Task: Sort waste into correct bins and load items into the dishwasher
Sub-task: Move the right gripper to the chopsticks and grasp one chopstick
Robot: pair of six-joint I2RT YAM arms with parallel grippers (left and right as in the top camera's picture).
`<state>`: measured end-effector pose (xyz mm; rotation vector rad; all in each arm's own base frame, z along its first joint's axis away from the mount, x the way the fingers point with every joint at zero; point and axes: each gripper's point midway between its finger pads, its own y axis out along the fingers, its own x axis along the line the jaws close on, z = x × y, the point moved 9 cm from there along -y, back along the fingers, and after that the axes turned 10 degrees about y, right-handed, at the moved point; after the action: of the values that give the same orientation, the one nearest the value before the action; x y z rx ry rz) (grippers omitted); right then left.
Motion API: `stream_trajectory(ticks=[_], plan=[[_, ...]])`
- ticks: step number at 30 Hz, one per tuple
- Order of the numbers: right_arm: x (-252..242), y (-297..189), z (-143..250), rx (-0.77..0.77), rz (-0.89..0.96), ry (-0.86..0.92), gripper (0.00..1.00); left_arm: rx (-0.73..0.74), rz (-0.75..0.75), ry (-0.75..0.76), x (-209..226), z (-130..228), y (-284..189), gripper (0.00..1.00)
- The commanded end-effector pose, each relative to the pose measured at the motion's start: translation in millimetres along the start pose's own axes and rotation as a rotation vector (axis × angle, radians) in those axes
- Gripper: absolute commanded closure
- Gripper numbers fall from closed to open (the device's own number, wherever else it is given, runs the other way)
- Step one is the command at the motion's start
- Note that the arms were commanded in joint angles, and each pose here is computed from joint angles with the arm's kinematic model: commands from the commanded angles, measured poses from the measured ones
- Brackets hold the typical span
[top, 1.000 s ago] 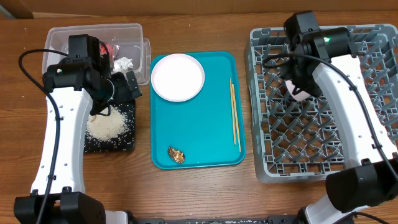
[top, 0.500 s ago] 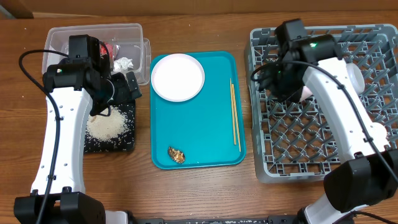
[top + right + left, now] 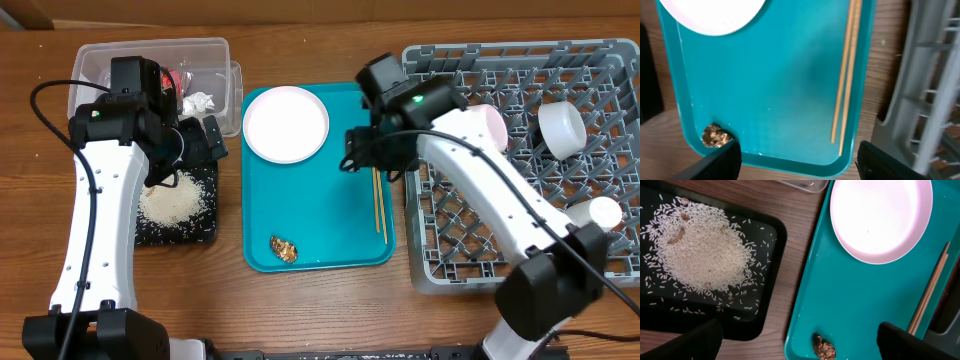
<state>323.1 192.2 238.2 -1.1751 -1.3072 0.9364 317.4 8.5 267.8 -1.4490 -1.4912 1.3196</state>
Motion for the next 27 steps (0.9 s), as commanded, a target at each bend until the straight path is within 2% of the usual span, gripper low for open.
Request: stream_trajectory(ticks=[1,12,21,27], plan=[[3,25,0,0.046,0.051,0.006,0.24,-0.031,0.008,-0.002,-4,-2,-10,0.0],[-1,100,2,0.22,0.174,0.021,0.24,-0.031,0.008,-0.002,-4,-2,-10,0.0],[-8,132,6,0.276,0.215,0.029,0.24,-0.032,0.008,0.009,-4,-2,-10,0.0],[-12,148,17,0.32,0.164,0.042,0.23,-0.032,0.007,0.009,-4,-2,-10,0.0]])
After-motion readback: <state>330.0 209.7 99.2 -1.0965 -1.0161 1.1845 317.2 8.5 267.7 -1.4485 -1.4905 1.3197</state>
